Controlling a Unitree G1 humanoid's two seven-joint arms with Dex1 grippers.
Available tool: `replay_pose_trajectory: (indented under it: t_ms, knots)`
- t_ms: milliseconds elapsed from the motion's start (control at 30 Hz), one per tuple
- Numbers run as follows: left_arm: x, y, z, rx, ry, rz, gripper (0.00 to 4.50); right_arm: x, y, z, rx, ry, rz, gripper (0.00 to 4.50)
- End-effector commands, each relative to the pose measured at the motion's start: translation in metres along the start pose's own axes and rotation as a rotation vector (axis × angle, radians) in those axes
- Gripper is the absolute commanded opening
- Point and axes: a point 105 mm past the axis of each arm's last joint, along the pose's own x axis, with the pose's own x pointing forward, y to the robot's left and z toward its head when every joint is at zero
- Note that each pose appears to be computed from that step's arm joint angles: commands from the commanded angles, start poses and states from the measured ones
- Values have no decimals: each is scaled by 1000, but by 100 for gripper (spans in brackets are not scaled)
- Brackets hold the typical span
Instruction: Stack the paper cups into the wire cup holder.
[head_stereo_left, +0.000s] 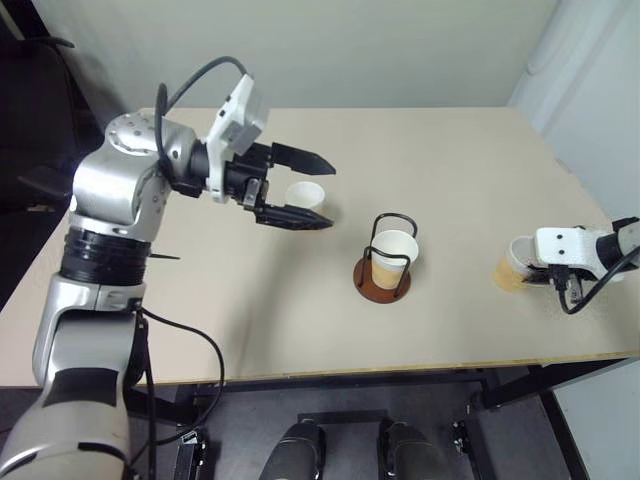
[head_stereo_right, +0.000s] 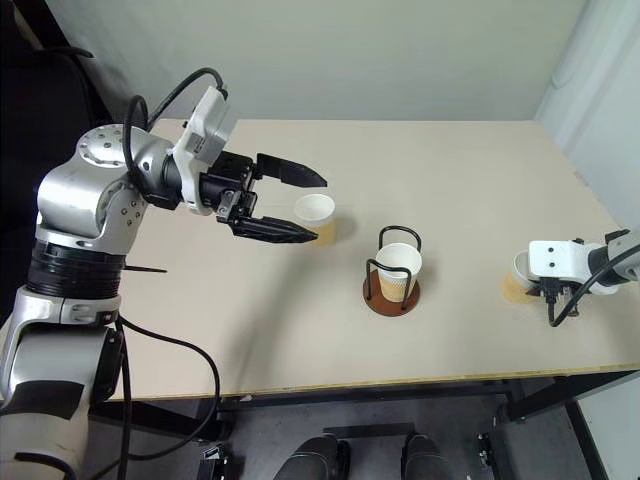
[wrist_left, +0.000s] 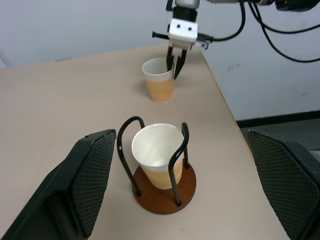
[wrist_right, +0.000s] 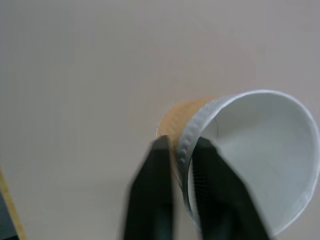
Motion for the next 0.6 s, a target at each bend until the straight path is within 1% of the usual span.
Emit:
replay_pose_trajectory:
  t_ms: [33,167,300,467,533,600]
  knots:
    - [-14,5,9,45,-2,41,450,-22,-5,20,-6,-63,-25,2]
    - [-20,9,5,38,8,56,450,-34,-2,43,0,-130,-22,2]
    - [-24,10,4,28,-1,57,450,-51,-5,64,4,-194,-53,2]
    - [-30,13,1,23,5,68,450,-75,-12,103,-25,-298,-106,2]
    - [-33,15,-1,20,10,78,450,-90,-16,133,-59,-383,-132,2]
    - [-34,16,-1,19,13,80,450,-97,-15,155,-90,-437,-130,2]
